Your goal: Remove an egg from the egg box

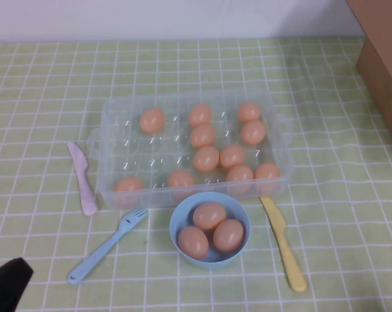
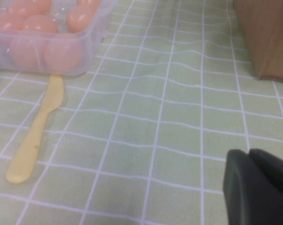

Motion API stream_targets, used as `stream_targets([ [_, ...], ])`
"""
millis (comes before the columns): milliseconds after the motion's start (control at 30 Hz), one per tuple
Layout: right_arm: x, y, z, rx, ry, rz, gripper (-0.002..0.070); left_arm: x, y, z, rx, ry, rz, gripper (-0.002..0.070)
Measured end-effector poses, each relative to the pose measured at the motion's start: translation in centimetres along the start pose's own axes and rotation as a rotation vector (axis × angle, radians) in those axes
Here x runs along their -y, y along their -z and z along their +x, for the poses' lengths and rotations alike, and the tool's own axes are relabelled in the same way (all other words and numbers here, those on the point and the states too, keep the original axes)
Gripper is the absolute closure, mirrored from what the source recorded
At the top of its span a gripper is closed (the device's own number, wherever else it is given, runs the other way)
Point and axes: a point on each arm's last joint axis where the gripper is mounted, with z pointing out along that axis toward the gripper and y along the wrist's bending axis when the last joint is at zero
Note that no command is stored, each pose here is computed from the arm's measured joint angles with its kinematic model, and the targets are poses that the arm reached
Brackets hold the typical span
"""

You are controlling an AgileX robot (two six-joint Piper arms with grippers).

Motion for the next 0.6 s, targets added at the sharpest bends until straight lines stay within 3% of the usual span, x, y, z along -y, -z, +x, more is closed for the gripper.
stream_targets([
  [133,0.0,0.0,0.0,0.000,0.000,0.000,0.0696,2.4,-0.6,-3.0,-0.224,-0.191,-0.048,0.0680],
  [267,0.0,0.0,0.0,0.000,0.000,0.000,0.0696,3.7,-2.0,-5.8,-0.467,-0.362,-0.102,0.0680],
  [400,0.0,0.0,0.0,0.000,0.000,0.000,0.0696,4.1,-4.5,-8.5,-0.642,-0.456,-0.123,0.0680],
  [600,0.0,0.0,0.0,0.000,0.000,0.000,0.0696,4.6,-9.2,-11.4,-0.757,-0.547,-0.120,0.0680],
])
